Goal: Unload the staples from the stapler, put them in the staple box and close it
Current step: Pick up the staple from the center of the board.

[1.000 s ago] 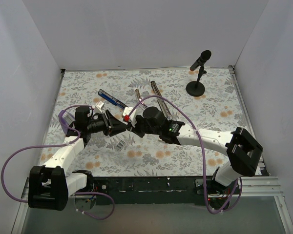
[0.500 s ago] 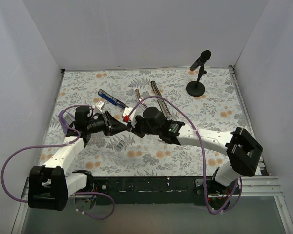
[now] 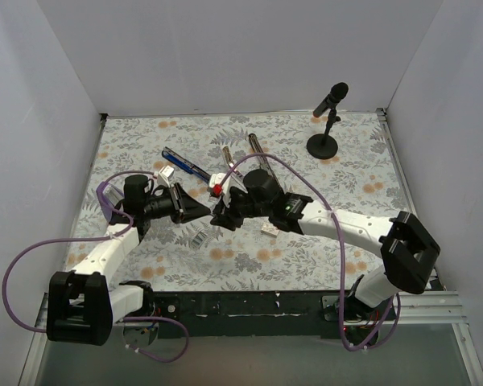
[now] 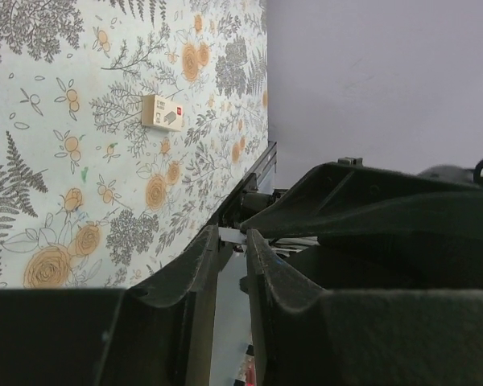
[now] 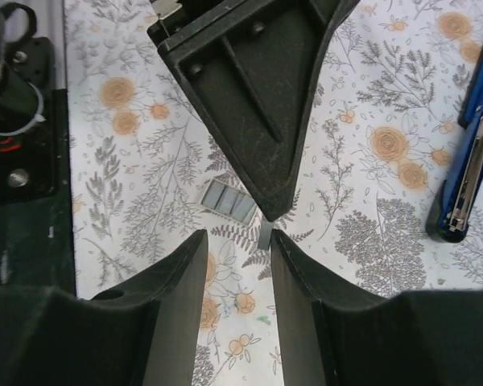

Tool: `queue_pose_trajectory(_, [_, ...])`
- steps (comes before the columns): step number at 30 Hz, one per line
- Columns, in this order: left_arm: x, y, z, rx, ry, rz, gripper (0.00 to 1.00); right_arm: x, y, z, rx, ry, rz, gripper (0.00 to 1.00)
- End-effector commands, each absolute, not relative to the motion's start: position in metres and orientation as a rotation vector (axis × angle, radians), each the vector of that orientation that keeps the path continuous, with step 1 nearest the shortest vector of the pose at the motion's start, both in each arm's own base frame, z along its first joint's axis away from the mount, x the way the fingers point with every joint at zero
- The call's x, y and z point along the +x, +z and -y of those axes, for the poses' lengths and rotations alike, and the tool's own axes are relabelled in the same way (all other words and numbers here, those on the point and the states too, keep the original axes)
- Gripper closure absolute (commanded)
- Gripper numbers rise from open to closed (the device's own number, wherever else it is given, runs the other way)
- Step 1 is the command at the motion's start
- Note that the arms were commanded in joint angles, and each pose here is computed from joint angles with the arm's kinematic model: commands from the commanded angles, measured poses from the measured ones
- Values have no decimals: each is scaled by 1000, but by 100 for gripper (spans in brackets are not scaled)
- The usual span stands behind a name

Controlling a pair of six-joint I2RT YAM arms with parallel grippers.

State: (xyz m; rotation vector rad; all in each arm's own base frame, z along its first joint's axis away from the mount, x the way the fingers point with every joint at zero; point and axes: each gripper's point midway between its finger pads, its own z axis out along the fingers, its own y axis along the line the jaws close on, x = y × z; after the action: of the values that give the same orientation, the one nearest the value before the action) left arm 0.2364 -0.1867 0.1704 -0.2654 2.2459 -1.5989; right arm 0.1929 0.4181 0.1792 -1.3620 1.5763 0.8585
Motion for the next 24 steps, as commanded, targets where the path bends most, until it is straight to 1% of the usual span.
queue_pose_trajectory(1, [235,179,189,-81,-1622,-2170,85,180,217,-405,-1325,1197,-1568,55])
queue_pose_trajectory(2, [234,182,190,-39,-1627,-2152,85,170,221,-401,-1354,1318,-1546,55])
queue_pose_trajectory(3, [234,187,190,4,-1628,-2123,85,181,230,-394,-1271,1410,-1593,55])
queue_pose_trajectory(5, [237,195,190,71,-1600,-2079,86,175,239,-386,-1273,1545,-1595,55])
queue_pose_trajectory(7, [240,203,191,122,-1580,-2044,86,181,246,-380,-1219,1597,-1637,55])
queue_pose_trajectory(11, [244,219,192,205,-1559,-1974,86,177,258,-374,-1247,1729,-1645,52])
queue_pose_trajectory(15, [240,233,194,281,-1573,-1902,85,172,269,-374,-1257,1818,-1624,48])
queue_pose_trajectory(16, [238,233,194,281,-1578,-1897,85,173,269,-375,-1256,1824,-1625,43])
queue_pose_trajectory(18, [235,241,194,318,-1574,-1853,85,175,266,-378,-1239,1823,-1640,39])
queue_pose_trajectory(24, [225,245,195,350,-1578,-1818,84,185,259,-386,-1210,1832,-1691,37])
